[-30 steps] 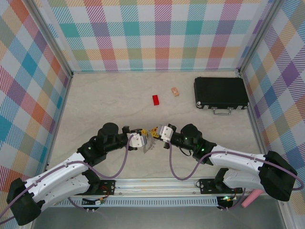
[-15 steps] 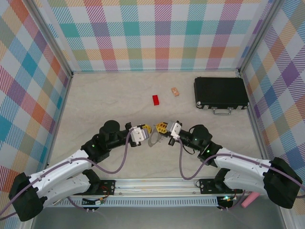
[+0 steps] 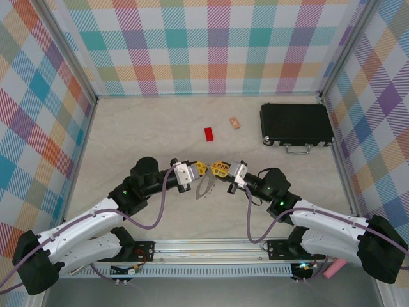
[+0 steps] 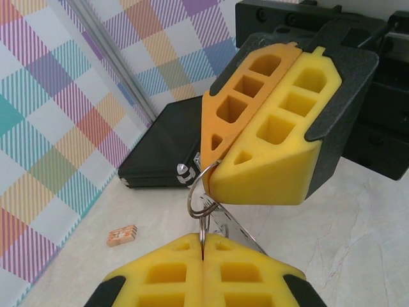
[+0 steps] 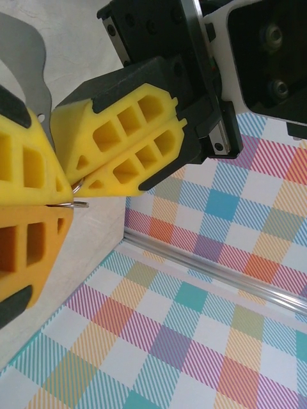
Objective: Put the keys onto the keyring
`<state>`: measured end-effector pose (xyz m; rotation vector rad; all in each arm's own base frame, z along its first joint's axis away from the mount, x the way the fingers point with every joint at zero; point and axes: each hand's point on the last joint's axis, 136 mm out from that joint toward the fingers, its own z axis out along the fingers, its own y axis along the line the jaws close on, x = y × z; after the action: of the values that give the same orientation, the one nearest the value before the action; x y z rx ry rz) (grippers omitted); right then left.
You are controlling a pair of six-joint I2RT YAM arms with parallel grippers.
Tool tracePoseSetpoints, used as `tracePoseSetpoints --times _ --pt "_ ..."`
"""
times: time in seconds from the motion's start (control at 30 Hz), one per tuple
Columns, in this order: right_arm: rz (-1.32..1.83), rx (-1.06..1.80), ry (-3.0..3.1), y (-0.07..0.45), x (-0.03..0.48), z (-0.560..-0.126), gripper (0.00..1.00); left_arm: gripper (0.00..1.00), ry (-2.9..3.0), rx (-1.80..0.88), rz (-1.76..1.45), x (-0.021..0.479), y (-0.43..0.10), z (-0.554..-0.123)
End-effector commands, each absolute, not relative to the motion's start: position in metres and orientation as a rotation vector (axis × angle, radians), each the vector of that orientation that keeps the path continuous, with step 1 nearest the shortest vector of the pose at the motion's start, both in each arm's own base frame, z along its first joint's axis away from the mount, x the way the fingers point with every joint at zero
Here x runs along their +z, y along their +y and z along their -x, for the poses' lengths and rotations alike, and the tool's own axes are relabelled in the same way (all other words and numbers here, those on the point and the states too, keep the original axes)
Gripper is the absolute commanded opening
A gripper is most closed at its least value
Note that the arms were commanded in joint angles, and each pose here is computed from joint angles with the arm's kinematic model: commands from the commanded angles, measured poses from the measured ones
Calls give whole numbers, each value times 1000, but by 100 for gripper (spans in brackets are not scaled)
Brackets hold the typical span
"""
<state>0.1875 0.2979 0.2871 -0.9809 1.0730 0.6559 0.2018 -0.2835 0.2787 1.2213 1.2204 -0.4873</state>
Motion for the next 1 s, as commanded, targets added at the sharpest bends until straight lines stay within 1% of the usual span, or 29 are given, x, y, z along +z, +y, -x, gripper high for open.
tracePoseSetpoints --times 0.0,0.97 --pt "945 670 1017 295 304 -184 0 0 1136 -510 -1169 314 -283 -194" --pt "961 670 1032 297 300 -184 0 0 1168 -547 -1202 307 -286 -191"
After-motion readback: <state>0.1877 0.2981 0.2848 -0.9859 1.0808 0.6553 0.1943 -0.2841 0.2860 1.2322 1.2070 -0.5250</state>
